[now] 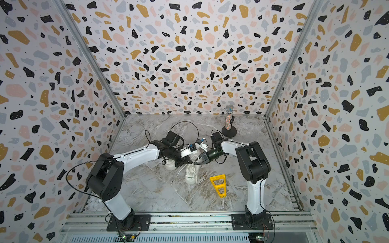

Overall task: Tie the shoes
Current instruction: Cross the shoelace with the shoelace.

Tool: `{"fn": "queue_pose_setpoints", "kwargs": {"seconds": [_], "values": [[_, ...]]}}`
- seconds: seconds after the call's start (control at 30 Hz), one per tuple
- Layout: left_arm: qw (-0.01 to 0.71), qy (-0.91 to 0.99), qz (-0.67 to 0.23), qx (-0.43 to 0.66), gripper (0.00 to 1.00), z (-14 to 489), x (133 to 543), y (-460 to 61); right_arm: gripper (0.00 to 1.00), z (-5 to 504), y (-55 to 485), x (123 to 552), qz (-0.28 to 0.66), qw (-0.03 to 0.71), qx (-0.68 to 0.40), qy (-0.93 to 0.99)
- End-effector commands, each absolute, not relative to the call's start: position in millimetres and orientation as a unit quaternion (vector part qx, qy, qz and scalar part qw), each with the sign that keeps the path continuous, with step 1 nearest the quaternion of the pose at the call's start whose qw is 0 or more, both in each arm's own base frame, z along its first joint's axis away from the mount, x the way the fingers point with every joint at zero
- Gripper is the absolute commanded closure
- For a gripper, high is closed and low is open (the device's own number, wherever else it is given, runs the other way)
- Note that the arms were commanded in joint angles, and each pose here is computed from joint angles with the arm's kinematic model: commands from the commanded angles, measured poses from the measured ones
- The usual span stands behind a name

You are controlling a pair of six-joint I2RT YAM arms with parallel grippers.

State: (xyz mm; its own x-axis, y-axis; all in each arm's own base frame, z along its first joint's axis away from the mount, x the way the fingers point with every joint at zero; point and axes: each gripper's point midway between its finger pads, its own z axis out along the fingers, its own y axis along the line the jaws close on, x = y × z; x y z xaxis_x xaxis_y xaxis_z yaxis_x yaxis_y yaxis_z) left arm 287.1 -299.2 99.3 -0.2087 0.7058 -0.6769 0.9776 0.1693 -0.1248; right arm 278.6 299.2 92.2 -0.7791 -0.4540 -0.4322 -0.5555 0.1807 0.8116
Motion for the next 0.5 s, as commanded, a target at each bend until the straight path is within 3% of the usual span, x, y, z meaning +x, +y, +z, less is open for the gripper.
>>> {"fn": "queue_pose_setpoints", "kwargs": {"seconds": [0.0, 0.23, 0.47], "values": [[0.25, 0.714, -0.291, 0.586, 1.0, 109.9, 280.3, -299.5, 1.0, 109.7, 294.6, 286.2, 0.534, 0.073, -0.345, 0.768], [0.246, 0.717, -0.297, 0.581, 1.0, 109.4, 280.0, -300.9, 1.0, 116.7, 297.3, 283.1, 0.555, 0.072, -0.345, 0.754], [0.245, 0.717, -0.3, 0.579, 1.0, 109.9, 280.5, -301.7, 0.89, 117.0, 299.4, 280.8, 0.565, 0.066, -0.342, 0.748]]}}
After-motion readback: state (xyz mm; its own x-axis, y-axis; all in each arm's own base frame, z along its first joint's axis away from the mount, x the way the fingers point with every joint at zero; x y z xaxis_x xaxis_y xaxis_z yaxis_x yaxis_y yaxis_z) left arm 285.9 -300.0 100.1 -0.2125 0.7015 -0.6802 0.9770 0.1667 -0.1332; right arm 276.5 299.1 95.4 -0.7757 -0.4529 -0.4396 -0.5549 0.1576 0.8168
